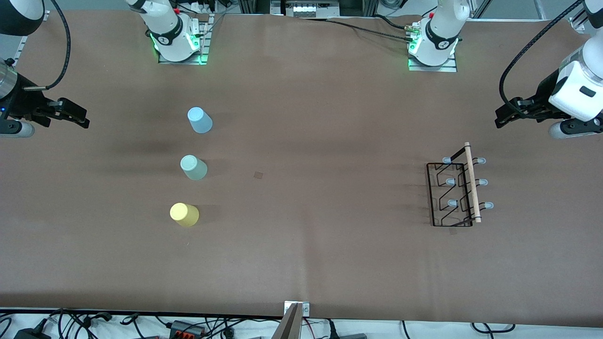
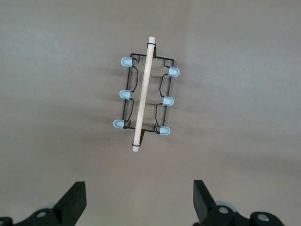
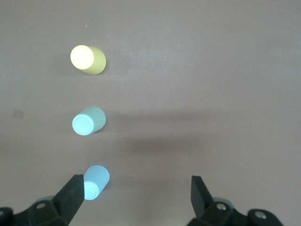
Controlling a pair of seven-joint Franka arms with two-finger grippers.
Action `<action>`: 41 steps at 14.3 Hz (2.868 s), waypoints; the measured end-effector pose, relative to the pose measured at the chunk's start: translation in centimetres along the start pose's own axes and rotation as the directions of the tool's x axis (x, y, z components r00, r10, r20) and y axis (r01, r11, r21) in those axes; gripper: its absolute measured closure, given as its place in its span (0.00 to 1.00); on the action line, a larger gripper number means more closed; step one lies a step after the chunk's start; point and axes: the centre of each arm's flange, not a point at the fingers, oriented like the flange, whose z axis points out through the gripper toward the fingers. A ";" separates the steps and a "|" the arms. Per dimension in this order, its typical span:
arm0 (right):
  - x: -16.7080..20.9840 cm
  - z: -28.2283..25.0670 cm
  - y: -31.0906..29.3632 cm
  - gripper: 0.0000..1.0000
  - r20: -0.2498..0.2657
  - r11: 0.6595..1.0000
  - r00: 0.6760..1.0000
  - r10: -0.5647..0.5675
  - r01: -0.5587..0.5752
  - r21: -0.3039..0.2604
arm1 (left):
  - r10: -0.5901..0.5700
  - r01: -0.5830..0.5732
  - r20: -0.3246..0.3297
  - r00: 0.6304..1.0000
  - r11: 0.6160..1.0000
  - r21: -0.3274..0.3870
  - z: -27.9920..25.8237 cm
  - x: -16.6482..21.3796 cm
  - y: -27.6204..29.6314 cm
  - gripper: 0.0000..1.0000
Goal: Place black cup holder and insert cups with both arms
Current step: 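Reach the left gripper down to the wooden handle of the rack, then close the left gripper on the rack's wooden handle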
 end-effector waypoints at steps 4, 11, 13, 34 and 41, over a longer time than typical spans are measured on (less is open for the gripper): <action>0.0 0.0 0.0 0.00 0.000 1.000 1.000 0.000 0.000 0.000 | 0.000 0.000 0.000 1.000 1.000 0.000 0.0 0.0 0.0 0.00; 0.0 0.0 0.0 0.00 0.000 1.000 1.000 0.000 0.000 0.000 | 0.009 -0.012 -0.089 0.996 0.999 -0.034 6.2 5.2 1.6 0.00; 0.0 0.1 0.0 0.00 0.001 1.000 1.000 -0.001 0.001 0.000 | 0.016 -0.018 -0.046 0.999 0.999 -0.035 12.3 7.7 2.3 0.00; 0.4 1.1 -0.8 0.00 0.015 1.000 1.000 -0.014 0.014 0.000 | 0.130 -0.130 0.031 0.991 0.991 -0.012 26.1 7.9 -1.4 0.26; 0.5 1.1 -0.8 0.00 0.009 1.000 1.000 -0.013 0.013 0.000 | 0.121 -0.121 0.032 0.992 0.993 -0.013 26.3 7.9 -2.1 0.85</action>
